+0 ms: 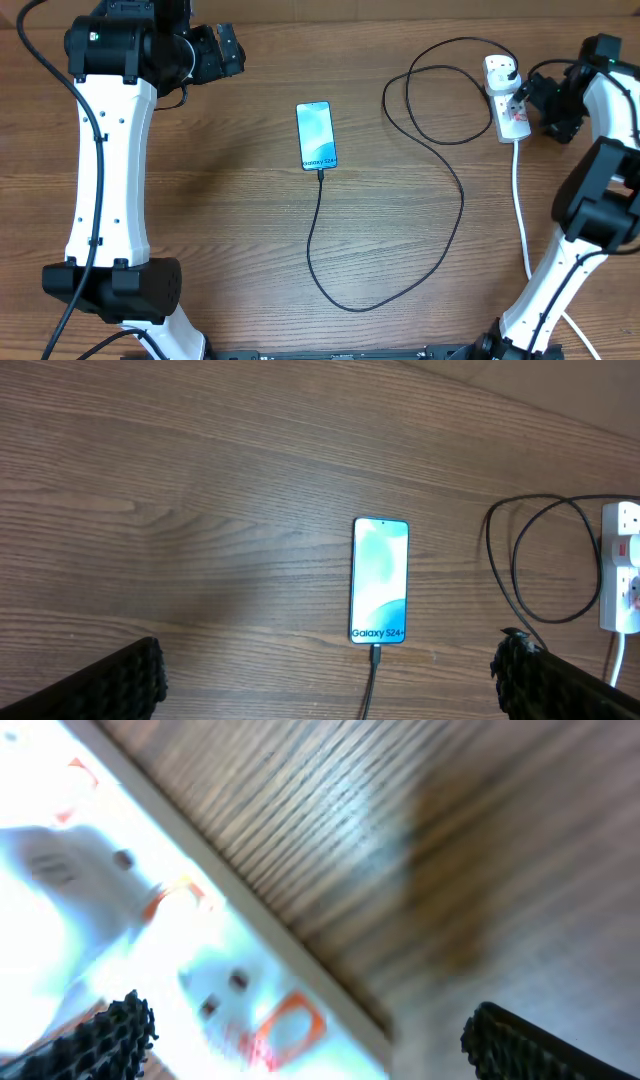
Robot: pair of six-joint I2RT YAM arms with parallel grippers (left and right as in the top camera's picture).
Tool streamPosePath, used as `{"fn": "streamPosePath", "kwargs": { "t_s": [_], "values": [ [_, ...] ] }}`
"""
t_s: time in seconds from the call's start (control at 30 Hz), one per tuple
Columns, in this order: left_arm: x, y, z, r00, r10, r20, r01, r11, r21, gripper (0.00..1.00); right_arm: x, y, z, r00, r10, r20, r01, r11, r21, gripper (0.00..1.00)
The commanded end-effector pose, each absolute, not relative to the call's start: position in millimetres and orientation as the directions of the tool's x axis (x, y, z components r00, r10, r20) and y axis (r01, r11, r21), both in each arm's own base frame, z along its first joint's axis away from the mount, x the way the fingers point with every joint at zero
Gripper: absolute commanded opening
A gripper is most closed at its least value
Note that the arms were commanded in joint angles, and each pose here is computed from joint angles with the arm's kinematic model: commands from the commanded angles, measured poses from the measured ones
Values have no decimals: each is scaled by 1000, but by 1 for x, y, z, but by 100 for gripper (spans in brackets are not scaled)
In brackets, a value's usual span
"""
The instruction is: Plug charger to phone and switch on socket
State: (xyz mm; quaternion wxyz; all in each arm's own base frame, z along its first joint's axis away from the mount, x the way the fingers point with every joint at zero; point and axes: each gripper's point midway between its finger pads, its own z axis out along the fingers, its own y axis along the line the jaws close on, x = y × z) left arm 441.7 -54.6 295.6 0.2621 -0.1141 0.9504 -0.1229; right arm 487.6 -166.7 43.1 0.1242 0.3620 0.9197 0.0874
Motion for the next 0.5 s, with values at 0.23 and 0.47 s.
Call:
{"fn": "streamPosePath", "kwargs": {
  "t_s": [0.23,0.47],
  "values": [
    [442,-53,292,-836,-296,-462,-174,942,-288,100,422,-166,216,-612,728,-309,658,685,313,100],
    [442,-53,292,-836,-296,-462,-174,942,-288,100,360,-130,273,-627,719,-299,649,695,309,100]
  ]
}}
